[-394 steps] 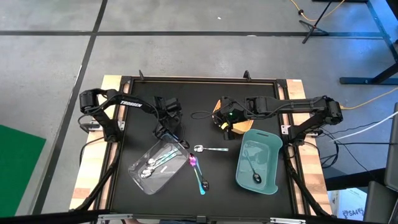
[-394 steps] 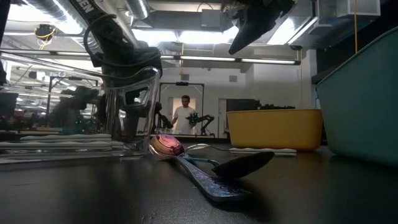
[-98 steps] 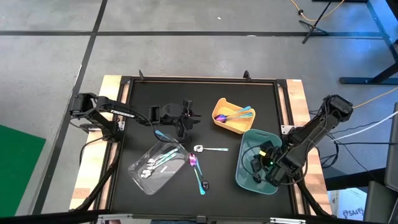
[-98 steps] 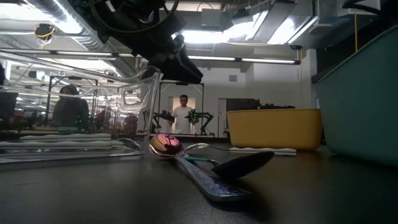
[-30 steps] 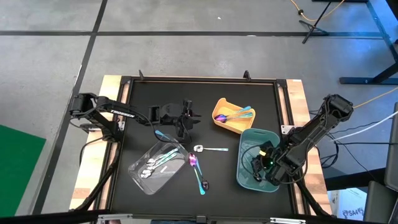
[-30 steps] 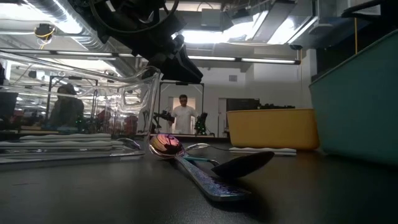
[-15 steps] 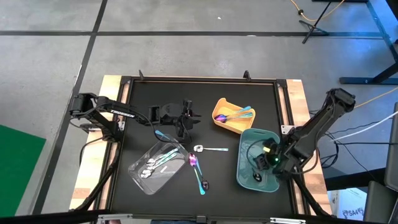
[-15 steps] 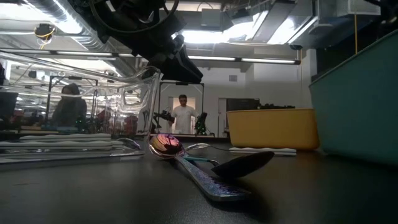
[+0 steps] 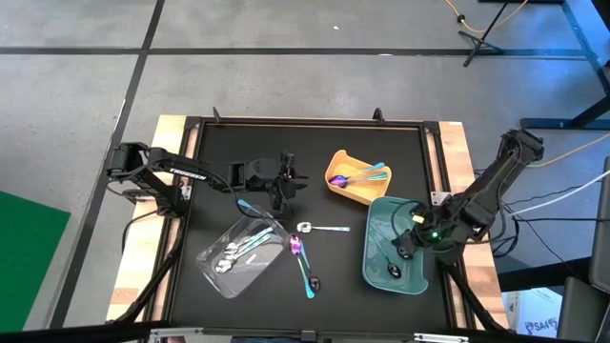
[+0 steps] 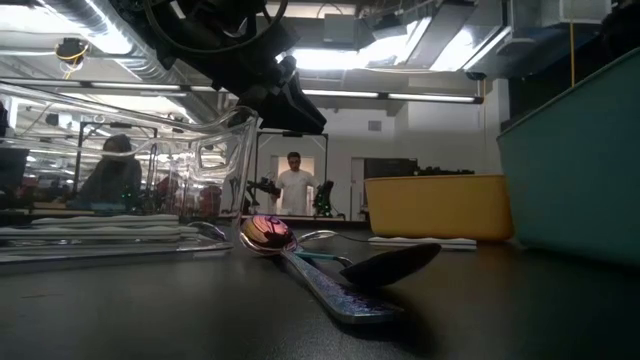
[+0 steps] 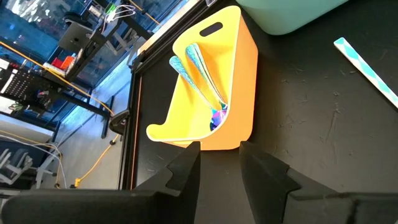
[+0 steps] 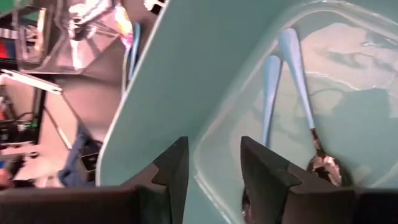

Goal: Sort silverware by color (type)
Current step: Put the white patterned spoon into the transparent bin

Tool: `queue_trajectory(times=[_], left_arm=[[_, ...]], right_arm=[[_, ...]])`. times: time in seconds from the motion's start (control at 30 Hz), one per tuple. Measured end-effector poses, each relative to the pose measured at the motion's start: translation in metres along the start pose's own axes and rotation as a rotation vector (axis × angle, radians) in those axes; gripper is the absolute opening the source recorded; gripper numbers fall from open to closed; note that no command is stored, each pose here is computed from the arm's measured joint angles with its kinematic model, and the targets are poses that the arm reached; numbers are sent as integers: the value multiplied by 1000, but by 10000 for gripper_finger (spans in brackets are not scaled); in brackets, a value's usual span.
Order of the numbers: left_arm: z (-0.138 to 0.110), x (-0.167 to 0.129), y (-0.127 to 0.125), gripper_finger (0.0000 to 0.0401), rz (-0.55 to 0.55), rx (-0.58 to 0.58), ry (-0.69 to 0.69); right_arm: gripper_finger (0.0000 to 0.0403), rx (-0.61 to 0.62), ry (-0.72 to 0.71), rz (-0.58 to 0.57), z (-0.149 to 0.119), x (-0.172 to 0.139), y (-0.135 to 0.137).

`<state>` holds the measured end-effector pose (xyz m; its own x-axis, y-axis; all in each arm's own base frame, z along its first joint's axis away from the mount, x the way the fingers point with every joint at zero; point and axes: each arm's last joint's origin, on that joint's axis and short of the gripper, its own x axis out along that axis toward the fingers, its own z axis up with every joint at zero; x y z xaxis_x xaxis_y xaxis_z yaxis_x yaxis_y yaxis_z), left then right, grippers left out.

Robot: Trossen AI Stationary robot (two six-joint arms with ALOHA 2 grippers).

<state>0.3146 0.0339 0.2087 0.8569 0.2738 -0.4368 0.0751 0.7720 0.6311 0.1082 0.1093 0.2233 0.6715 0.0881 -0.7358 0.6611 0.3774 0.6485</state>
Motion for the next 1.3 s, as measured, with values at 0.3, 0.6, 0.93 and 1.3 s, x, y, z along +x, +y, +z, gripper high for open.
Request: queue_trajectory(times=[0.3,0.6,0.93,1.3], left_arm=[[0,0,0,106,0,0,0],[0,0,0,106,0,0,0],[0,0,0,106,0,-1,0],[0,0,0,106,8,-22,6]], right_arm=[[131,-8,17,196,7,-17,10],[131,-158,-213,498,19,-41,33],[131,-426,-487,534,44,-50,47],[131,-670,-613,492,77,-38,59]])
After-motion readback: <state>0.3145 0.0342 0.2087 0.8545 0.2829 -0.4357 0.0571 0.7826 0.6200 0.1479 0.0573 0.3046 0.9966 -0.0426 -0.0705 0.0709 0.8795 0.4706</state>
